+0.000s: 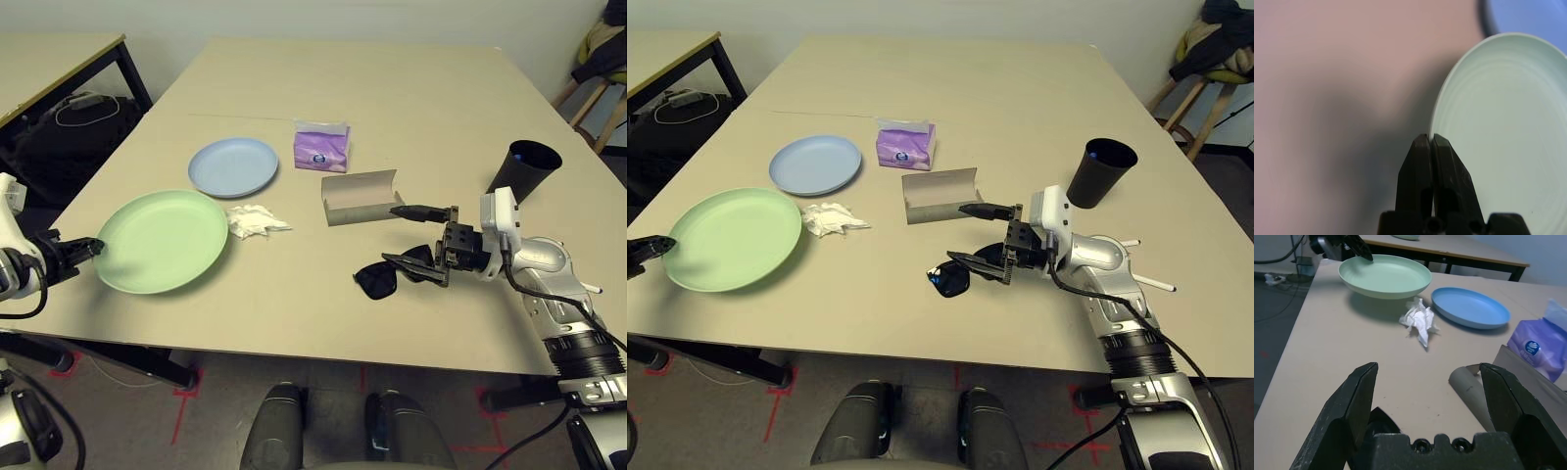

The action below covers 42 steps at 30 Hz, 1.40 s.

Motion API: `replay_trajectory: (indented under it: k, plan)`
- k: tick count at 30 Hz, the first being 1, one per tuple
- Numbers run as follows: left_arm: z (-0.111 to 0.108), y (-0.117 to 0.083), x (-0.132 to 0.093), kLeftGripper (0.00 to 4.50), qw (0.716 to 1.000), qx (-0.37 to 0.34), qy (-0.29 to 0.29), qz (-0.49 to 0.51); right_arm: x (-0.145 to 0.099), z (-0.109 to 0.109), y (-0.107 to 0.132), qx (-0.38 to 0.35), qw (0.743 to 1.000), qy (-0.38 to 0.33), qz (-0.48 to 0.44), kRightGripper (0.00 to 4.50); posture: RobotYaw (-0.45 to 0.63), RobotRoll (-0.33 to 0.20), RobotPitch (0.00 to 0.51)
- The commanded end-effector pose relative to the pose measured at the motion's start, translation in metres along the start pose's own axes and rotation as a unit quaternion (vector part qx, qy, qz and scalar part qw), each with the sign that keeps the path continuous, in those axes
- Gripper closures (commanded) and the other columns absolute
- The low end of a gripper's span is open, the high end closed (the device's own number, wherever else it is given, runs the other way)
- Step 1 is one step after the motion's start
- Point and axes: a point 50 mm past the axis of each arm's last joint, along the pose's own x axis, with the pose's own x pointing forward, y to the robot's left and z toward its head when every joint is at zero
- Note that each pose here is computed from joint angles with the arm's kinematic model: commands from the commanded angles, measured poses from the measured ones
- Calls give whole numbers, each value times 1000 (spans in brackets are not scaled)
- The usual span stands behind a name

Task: Organize and tidy the items on the table.

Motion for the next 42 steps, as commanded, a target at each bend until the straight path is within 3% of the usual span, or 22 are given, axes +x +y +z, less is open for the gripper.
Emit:
replay_trajectory:
  k: [1,12,18,26,31,42]
  plan:
    - [11,-13,5,4484,999,-10,-33,-16,0,3,-6,9,999,-3,-42,0,175,0,61]
    - [30,-52,52,4484,995,-50,-85,-3,6,8,-10,40,994,-16,-105,0,168,0,63]
    - [26,-76,85,4484,991,-76,-110,25,8,7,-2,45,992,-25,-115,0,152,0,69]
    - [39,-113,112,4484,973,-85,-208,55,9,4,2,46,990,-32,-130,0,154,0,72]
    - [36,-120,123,4484,970,-90,-215,69,8,4,0,41,988,-29,-145,0,142,0,72]
    - [20,-119,135,4484,977,-101,-163,93,8,5,-3,47,982,-23,-182,0,133,0,69]
